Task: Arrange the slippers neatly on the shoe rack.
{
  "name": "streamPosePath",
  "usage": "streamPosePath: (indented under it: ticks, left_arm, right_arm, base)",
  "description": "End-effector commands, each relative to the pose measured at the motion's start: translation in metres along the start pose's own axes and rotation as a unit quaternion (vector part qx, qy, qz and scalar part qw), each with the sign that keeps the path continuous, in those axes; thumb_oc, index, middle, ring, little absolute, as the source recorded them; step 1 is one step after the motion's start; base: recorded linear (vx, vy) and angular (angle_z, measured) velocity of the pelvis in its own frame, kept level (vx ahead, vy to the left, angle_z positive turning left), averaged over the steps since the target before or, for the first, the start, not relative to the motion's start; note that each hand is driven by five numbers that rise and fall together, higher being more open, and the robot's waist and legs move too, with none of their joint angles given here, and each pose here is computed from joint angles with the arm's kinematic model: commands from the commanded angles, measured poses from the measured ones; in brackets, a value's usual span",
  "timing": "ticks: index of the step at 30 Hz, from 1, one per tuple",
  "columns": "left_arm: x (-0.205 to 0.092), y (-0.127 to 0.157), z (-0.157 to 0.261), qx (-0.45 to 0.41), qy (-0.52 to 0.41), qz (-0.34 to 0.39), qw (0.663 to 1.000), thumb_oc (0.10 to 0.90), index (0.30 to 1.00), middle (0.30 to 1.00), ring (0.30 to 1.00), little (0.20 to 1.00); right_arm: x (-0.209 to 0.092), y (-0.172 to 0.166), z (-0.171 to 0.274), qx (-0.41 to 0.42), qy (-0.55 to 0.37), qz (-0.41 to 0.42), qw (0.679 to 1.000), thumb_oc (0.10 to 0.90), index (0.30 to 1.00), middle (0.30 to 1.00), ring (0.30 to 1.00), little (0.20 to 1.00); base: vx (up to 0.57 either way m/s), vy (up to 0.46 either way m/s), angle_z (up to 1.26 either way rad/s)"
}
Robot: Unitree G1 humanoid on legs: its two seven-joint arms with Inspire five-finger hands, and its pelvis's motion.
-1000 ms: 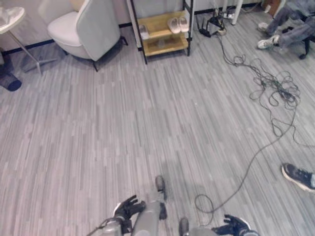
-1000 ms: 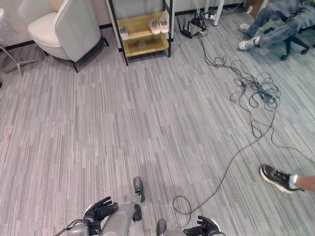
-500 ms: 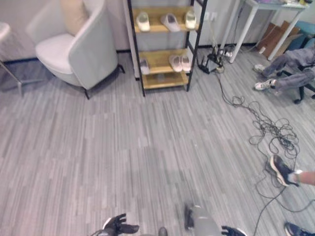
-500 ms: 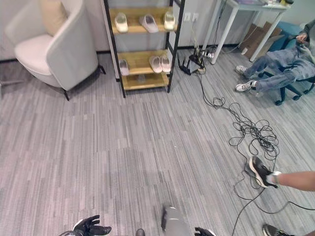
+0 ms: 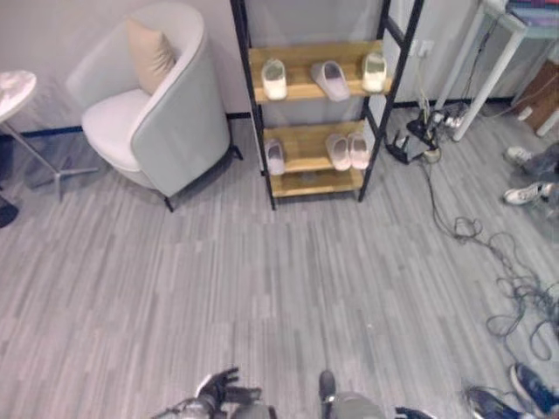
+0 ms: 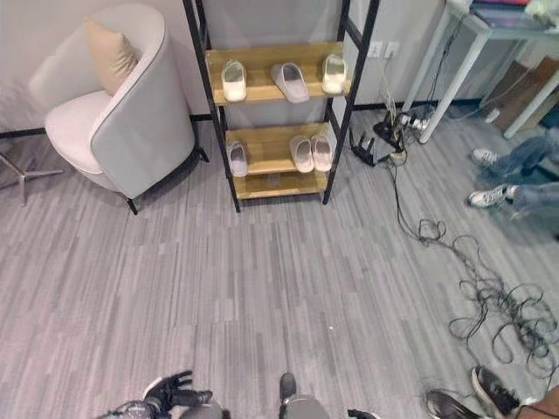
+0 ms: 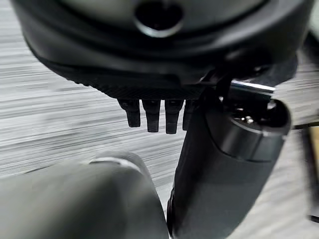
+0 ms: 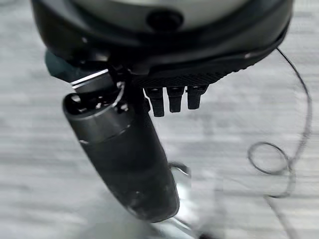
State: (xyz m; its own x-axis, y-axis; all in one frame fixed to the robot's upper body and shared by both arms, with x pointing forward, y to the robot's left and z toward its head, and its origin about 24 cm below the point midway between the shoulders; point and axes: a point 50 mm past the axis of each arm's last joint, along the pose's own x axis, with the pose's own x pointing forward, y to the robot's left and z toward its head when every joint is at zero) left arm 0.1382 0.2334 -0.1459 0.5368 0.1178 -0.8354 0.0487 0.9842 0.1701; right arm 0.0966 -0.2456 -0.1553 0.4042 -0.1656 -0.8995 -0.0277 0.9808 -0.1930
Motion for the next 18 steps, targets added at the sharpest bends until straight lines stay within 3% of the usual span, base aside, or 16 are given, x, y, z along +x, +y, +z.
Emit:
streamPosePath:
  ticks: [1, 6, 11, 13, 18]
  left_arm:
    - [-0.015, -0.023, -0.056, 0.006, 0.092, -0.026, 0.995, 0.800, 0.900, 0.900, 0.900, 0.900]
    - [-0.017, -0.024, -0.062, 0.043, 0.105, -0.027, 0.993, 0.800, 0.900, 0.900, 0.900, 0.900]
    - [-0.024, -0.022, -0.078, 0.051, 0.136, -0.025, 0.989, 0.800, 0.900, 0.900, 0.900, 0.900]
    - [-0.022, -0.018, -0.075, 0.077, 0.135, -0.027, 0.987, 0.800, 0.900, 0.900, 0.900, 0.900]
    - [-0.012, -0.003, -0.048, 0.036, 0.094, 0.014, 0.995, 0.800, 0.900, 0.900, 0.900, 0.900]
  right_arm:
    - [-0.004, -0.031, 0.014, 0.021, -0.049, -0.042, 0.998, 0.800, 0.900, 0.900, 0.900, 0.900]
    - [-0.004, -0.036, 0.020, 0.008, -0.060, -0.056, 0.997, 0.800, 0.900, 0.900, 0.900, 0.900]
    - [-0.005, -0.029, 0.009, 0.005, -0.043, -0.044, 0.998, 0.800, 0.900, 0.900, 0.900, 0.900]
    - [-0.006, -0.024, -0.004, 0.011, -0.020, -0.034, 0.999, 0.800, 0.900, 0.900, 0.900, 0.900]
    - [-0.003, -0.017, 0.004, 0.008, -0.030, -0.029, 0.999, 0.800, 0.900, 0.900, 0.900, 0.900]
  base:
    - [0.49, 0.059, -0.23]
    - [0.56, 0.061, -0.13]
    - [0.46, 0.132, -0.70]
    - [0.40, 0.210, -0.26]
    - [0.28, 0.143, 0.10]
